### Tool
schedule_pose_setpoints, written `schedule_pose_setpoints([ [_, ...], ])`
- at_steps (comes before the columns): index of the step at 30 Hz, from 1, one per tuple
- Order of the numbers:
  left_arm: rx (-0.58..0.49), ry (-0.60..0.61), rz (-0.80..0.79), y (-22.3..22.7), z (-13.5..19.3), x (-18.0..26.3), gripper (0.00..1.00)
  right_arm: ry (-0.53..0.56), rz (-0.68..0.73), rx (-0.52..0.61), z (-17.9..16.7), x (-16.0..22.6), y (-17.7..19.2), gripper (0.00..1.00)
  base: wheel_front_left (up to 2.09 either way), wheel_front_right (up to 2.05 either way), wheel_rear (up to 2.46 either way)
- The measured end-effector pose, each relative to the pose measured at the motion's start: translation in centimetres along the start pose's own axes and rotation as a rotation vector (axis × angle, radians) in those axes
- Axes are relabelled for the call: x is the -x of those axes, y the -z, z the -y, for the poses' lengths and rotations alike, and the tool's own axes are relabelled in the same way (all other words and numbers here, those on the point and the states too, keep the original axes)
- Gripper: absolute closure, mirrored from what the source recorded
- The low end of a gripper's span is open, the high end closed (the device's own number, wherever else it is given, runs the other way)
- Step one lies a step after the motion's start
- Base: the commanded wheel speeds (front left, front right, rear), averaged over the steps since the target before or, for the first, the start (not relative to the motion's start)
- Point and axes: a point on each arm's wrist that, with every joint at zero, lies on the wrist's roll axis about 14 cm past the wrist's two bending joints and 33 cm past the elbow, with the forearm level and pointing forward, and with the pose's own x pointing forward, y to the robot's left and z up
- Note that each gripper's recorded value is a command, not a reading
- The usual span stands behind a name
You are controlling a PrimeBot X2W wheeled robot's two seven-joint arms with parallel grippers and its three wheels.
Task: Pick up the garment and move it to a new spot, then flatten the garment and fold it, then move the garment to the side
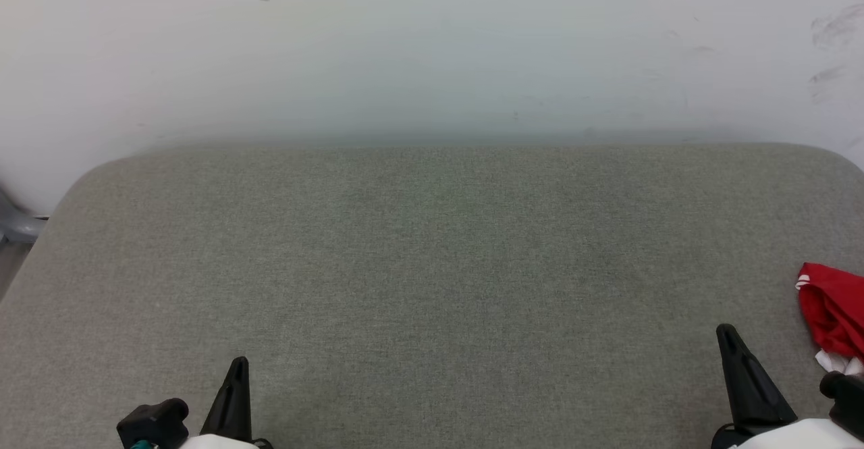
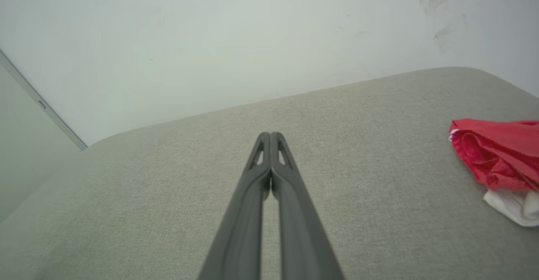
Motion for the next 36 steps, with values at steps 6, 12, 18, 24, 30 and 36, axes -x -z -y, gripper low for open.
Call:
schedule_pose_setpoints([
  [6,0.107,-0.013,-0.003,-0.2,-0.1,-0.4,1.00,-0.005,0.003,-0.112,0.0,-0.5,0.1,1.00,0.00,0.00,0.00],
  [12,0.208,-0.026,-0.007,-0.3,-0.3,-0.8,1.00,-0.008,0.006,-0.217,0.0,-1.0,0.2,1.00,0.00,0.00,0.00],
  [18,0.305,-0.033,-0.013,-0.4,-0.3,-1.1,1.00,-0.007,0.001,-0.312,0.1,-1.4,0.5,1.00,0.00,0.00,0.00],
  [24,0.394,-0.038,-0.016,-0.5,-0.3,-1.5,1.00,-0.007,0.003,-0.404,0.2,-1.8,0.6,1.00,0.00,0.00,0.00],
  [30,0.480,-0.042,-0.019,-0.6,-0.3,-1.8,1.00,-0.004,0.004,-0.486,0.3,-2.2,0.7,1.00,0.00,0.00,0.00],
  [36,0.560,-0.041,-0.023,-0.7,-0.3,-2.1,1.00,-0.002,0.003,-0.565,0.4,-2.5,0.9,1.00,0.00,0.00,0.00],
])
